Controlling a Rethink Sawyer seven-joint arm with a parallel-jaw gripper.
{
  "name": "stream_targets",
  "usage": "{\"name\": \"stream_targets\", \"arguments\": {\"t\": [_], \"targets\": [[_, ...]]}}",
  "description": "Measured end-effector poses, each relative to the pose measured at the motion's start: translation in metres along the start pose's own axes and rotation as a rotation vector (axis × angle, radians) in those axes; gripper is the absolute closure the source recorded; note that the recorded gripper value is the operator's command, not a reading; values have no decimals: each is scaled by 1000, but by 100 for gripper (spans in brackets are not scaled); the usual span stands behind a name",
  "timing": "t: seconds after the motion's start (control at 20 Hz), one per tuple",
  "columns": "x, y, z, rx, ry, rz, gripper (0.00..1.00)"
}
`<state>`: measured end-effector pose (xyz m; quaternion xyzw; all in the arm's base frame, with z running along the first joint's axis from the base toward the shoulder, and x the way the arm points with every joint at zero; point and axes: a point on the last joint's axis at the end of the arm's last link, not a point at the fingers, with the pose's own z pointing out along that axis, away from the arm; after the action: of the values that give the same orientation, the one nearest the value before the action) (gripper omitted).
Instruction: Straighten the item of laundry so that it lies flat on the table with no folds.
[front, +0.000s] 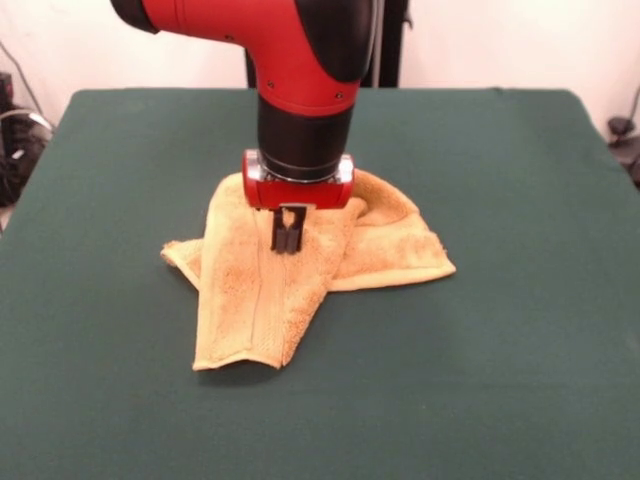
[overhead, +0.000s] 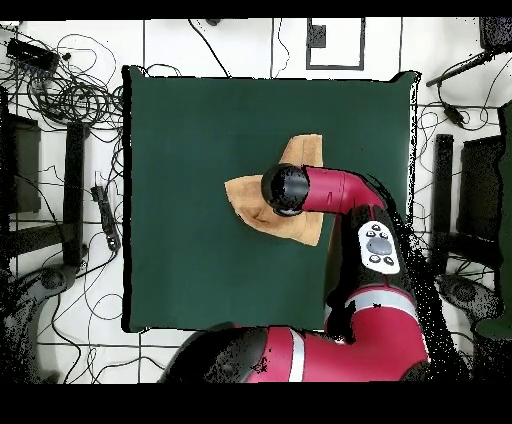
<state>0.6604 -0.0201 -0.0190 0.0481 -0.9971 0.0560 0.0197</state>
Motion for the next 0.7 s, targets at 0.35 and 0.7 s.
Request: {"name": "stream_targets", "arguments": {"t": [0.35,0.7], "targets": [[11,4,4,-7,13,-2,100],[8,4,6,-5,10,-4,100]]}}
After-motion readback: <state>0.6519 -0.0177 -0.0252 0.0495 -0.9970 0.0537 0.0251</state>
